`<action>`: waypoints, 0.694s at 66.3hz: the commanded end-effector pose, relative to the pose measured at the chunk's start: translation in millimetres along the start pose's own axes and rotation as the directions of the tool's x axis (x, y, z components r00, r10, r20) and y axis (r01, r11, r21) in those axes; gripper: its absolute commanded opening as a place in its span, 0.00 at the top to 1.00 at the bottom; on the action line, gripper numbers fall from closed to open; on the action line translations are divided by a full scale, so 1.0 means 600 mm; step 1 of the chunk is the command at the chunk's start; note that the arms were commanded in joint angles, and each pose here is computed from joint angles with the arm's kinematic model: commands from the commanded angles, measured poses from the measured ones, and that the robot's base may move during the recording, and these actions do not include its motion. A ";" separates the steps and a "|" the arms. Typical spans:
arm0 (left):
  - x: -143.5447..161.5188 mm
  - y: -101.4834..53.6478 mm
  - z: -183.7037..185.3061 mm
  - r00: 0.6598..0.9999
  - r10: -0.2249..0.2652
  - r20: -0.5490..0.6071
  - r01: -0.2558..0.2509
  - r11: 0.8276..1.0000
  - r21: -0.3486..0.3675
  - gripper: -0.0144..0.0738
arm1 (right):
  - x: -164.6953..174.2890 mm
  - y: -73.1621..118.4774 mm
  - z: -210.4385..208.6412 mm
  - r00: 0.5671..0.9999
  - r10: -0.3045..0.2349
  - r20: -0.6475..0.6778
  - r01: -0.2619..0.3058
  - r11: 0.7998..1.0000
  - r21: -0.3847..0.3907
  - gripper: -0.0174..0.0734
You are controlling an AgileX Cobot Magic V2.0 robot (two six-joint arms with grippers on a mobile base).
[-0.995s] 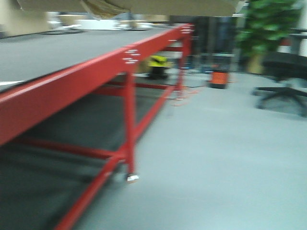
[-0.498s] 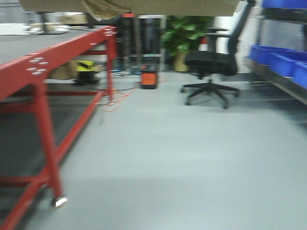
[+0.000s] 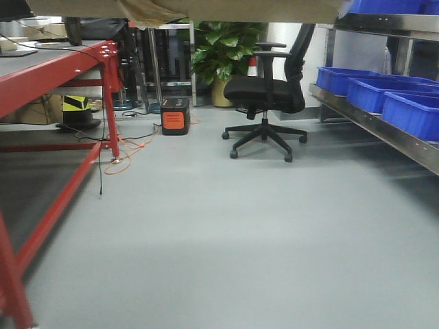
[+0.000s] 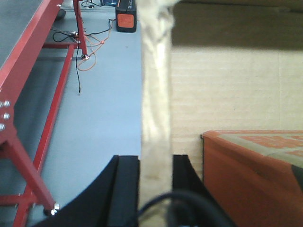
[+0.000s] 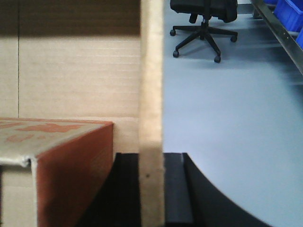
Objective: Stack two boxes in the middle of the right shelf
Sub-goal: 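Carry the held boxes with both grippers while driving to the steel shelf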
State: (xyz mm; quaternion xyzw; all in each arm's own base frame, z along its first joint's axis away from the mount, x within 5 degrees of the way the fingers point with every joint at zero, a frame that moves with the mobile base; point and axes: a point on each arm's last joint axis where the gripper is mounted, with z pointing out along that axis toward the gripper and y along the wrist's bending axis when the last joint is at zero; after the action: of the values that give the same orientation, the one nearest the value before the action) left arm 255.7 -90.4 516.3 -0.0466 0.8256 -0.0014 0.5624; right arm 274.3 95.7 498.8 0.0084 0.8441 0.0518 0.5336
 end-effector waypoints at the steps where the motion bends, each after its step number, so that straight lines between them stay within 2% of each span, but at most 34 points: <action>1: -0.013 0.011 -0.012 0.998 0.008 0.061 -0.006 1.000 -0.025 0.96 | -0.017 -0.013 -0.016 0.997 -0.021 0.074 0.018 0.999 0.035 0.99; 46: -0.013 0.011 -0.012 0.998 0.008 0.061 -0.006 1.000 -0.025 0.96 | -0.017 -0.013 -0.016 0.997 -0.021 0.074 0.018 0.999 0.035 0.99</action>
State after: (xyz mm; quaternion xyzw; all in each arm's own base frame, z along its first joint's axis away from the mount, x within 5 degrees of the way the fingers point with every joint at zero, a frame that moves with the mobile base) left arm 255.7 -90.4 516.3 -0.0466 0.8256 -0.0014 0.5624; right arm 274.3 95.7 498.9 0.0082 0.8437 0.0521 0.5342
